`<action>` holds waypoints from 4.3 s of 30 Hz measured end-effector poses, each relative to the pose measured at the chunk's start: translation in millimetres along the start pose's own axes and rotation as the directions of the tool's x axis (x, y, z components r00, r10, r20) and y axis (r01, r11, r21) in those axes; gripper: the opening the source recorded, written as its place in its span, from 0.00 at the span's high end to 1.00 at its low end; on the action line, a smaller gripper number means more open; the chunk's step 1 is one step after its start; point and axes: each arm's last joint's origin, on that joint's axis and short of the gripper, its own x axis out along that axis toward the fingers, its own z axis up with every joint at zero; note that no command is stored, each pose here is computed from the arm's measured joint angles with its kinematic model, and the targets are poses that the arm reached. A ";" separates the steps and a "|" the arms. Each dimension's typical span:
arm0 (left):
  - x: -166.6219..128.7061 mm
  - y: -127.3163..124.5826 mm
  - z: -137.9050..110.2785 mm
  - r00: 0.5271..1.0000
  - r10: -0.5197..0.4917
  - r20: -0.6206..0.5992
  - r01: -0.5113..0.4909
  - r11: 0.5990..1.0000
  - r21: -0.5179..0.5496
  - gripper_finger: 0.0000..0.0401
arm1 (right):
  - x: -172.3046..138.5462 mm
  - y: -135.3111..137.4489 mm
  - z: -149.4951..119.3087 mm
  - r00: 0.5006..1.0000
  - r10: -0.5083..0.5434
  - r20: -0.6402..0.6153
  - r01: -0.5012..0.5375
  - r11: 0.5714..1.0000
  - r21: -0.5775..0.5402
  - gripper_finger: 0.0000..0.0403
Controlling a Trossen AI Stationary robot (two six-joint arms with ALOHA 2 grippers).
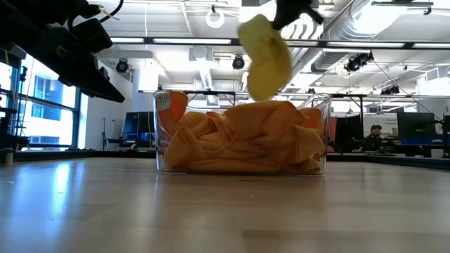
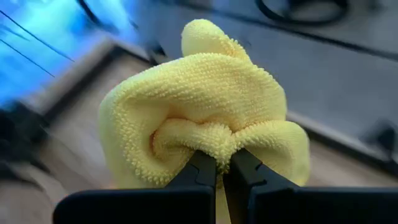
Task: Sort microfiber towel by color & place in baskets
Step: Put the yellow microfiber towel into the top transparent bin, then return to Home Position
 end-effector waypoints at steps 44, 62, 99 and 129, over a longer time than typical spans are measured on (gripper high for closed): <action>0.0 1.0 -0.5 0.999 0.033 -0.001 -0.033 0.999 0.035 0.79 | 271.0 -19.1 -52.3 0.933 -0.005 -0.361 0.049 0.992 0.114 0.81; 0.0 1.1 -0.7 0.999 0.034 -0.004 -0.034 0.999 0.035 0.79 | 185.8 -19.8 -5.7 0.965 0.031 -0.261 0.006 0.990 0.138 0.64; 0.1 1.1 -0.6 0.999 0.034 -0.002 -0.034 0.999 0.034 0.79 | 264.3 -2.3 -42.1 0.959 0.107 -0.261 -0.071 0.987 0.143 0.64; -6.0 2.5 16.9 0.988 0.131 0.077 -0.139 0.984 0.110 0.79 | 97.6 14.6 -114.0 0.953 0.235 -0.190 -0.277 0.931 -0.236 0.98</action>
